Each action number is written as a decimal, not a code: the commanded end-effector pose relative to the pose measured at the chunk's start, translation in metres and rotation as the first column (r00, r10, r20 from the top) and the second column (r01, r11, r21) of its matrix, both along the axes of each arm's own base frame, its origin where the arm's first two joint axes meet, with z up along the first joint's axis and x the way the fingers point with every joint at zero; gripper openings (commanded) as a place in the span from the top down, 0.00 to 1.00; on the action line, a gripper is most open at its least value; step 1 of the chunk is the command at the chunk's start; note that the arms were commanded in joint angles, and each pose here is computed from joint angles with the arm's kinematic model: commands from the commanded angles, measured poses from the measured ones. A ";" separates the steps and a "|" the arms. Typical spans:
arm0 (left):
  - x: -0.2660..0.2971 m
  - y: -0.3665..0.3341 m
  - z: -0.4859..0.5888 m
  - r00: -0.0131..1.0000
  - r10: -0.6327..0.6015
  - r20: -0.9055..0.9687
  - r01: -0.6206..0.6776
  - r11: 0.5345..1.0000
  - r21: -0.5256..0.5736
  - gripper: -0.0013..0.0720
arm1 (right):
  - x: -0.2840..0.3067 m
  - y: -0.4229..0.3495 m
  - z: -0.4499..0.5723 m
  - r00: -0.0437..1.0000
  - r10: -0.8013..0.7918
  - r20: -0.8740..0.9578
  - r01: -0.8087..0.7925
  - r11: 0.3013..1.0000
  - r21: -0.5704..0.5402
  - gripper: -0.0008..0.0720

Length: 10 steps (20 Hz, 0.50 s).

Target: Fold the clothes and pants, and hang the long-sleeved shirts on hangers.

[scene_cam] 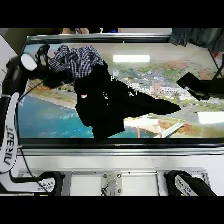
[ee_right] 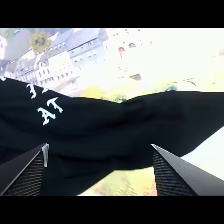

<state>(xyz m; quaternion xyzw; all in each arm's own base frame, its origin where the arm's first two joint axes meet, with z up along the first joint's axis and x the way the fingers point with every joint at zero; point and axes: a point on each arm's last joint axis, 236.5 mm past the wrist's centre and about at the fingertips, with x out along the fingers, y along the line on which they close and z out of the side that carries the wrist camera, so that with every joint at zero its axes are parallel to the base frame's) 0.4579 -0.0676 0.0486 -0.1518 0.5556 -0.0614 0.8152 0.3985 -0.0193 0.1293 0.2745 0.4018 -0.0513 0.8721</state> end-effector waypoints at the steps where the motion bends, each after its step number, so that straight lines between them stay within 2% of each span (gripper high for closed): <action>1: -0.086 0.019 -0.080 0.976 0.100 -0.192 -0.100 0.995 0.010 0.07 | -0.028 0.002 0.026 0.998 0.040 0.048 -0.037 0.998 -0.059 0.00; 5: -0.128 -0.015 -0.138 0.937 0.186 -0.297 -0.238 0.960 -0.147 0.07 | -0.034 0.005 0.035 0.996 0.042 0.074 -0.038 0.998 -0.057 0.00; 10: -0.135 -0.055 -0.166 0.923 0.142 -0.358 -0.219 0.958 -0.183 0.07 | -0.033 0.009 0.036 0.996 0.046 0.079 -0.043 0.998 -0.037 0.00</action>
